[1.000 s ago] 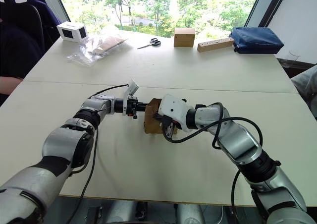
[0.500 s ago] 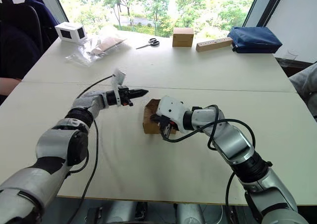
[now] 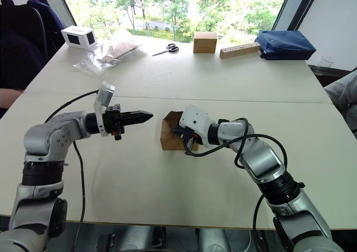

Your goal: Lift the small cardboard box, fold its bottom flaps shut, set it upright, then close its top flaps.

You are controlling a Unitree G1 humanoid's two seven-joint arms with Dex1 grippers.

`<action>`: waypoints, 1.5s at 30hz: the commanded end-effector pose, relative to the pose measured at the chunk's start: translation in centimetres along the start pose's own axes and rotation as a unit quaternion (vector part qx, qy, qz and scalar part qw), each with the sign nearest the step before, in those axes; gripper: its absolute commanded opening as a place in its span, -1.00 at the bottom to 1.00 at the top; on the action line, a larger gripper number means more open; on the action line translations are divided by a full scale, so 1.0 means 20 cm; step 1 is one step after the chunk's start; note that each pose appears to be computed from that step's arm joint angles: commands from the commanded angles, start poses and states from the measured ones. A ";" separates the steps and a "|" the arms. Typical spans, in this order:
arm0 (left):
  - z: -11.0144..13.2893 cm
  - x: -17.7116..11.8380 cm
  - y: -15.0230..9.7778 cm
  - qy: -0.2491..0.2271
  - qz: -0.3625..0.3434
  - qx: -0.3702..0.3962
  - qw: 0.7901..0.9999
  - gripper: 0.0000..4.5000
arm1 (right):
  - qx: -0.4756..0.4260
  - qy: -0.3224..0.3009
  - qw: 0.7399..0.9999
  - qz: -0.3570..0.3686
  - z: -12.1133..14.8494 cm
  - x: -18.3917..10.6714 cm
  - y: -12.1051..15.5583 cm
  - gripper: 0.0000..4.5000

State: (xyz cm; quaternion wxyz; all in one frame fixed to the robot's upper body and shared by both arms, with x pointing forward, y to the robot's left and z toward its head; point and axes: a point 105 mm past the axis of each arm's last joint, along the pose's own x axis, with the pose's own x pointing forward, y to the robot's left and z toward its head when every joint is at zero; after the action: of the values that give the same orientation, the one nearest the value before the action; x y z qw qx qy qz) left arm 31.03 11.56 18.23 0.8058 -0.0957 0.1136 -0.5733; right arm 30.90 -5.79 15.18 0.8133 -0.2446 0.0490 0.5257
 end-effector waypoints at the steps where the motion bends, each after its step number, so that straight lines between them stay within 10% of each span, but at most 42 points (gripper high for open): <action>1: 0.00 0.03 -0.06 0.008 -0.006 0.011 1.000 -0.97 | -0.014 -0.018 1.000 -0.006 0.05 -0.01 -0.02 -1.00; 28: -0.21 0.15 -0.02 0.067 -0.014 0.030 0.997 -0.97 | 0.008 -0.144 0.989 -0.044 0.41 -0.24 -0.20 -1.00; 34: -0.22 0.16 -0.02 0.069 -0.012 0.030 0.997 -0.97 | -0.062 0.001 0.992 -0.106 0.18 -0.13 -0.34 -1.00; 45: -0.23 0.15 -0.02 0.068 -0.003 0.031 0.997 -0.97 | -0.045 0.006 0.999 -0.019 0.12 -0.09 -0.16 -1.00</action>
State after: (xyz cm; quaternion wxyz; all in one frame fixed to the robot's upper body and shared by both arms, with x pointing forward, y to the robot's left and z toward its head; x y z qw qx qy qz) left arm 30.41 8.46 13.90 0.7957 -0.0361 0.1467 -0.5866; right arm 33.34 -7.42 17.99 0.8176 -0.2837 0.0435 0.4991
